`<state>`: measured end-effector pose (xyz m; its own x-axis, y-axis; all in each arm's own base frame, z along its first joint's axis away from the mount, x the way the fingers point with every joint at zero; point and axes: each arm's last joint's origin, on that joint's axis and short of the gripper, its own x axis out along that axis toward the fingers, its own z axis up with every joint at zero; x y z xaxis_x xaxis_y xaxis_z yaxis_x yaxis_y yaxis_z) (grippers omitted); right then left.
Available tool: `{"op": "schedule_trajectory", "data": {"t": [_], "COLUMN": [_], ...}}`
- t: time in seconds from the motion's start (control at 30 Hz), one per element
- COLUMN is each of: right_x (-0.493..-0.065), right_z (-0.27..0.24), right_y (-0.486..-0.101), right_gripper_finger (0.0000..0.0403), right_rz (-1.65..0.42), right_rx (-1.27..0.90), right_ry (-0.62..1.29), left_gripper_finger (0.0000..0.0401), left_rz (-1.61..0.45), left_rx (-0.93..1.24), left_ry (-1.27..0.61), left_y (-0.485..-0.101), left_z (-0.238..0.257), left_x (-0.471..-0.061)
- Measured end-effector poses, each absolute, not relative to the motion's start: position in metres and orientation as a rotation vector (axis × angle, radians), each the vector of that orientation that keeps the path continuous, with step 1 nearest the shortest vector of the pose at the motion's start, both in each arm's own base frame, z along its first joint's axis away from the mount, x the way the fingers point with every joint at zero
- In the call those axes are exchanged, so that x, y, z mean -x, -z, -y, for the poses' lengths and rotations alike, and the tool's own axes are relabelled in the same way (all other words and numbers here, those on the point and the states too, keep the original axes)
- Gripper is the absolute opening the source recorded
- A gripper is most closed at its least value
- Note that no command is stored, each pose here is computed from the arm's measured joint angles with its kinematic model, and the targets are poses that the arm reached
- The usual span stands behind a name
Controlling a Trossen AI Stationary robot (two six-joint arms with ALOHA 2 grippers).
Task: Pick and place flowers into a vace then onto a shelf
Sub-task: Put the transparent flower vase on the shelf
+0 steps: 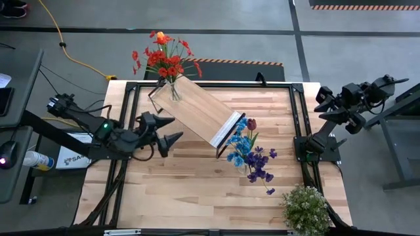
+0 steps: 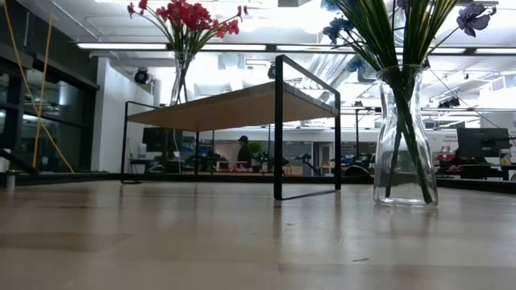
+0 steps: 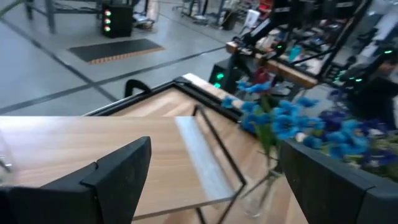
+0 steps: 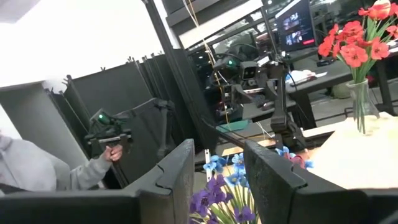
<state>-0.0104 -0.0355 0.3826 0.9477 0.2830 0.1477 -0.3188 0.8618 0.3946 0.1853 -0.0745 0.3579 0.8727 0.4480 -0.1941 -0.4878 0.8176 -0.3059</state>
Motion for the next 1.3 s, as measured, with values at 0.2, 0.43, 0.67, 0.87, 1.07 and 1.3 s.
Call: {"op": "schedule_trajectory", "data": {"t": [0.2,0.43,0.67,0.87,1.07,1.3], "right_x": [0.01,0.01,0.009,0.001,-0.018,-0.034], "right_z": [0.036,0.037,0.036,0.023,-0.001,-0.021], "right_y": [-0.383,-0.382,-0.383,-0.385,-0.387,-0.375], "right_gripper_finger": [0.013,0.0129,0.0129,0.013,0.013,0.0129], "right_rz": [0.084,0.072,0.061,0.008,-0.088,-0.273], "right_rx": [-0.441,-0.562,-0.611,-0.57,-0.492,-0.377], "right_ry": [-0.316,-0.278,-0.288,-0.354,-0.38,-0.377], "left_gripper_finger": [0.0386,0.0386,0.0386,0.0386,0.0386,0.0386], "left_rz": [-0.096,-0.087,-0.071,-0.069,-0.055,-0.053], "left_rx": [0.365,0.373,0.385,0.408,0.429,0.437], "left_ry": [-0.459,-0.447,-0.446,-0.449,-0.444,-0.422], "left_y": [-0.359,-0.356,-0.355,-0.353,-0.354,-0.355], "left_z": [0.088,0.1,0.104,0.106,0.107,0.108], "left_x": [-0.184,-0.186,-0.192,-0.195,-0.196,-0.197]}}
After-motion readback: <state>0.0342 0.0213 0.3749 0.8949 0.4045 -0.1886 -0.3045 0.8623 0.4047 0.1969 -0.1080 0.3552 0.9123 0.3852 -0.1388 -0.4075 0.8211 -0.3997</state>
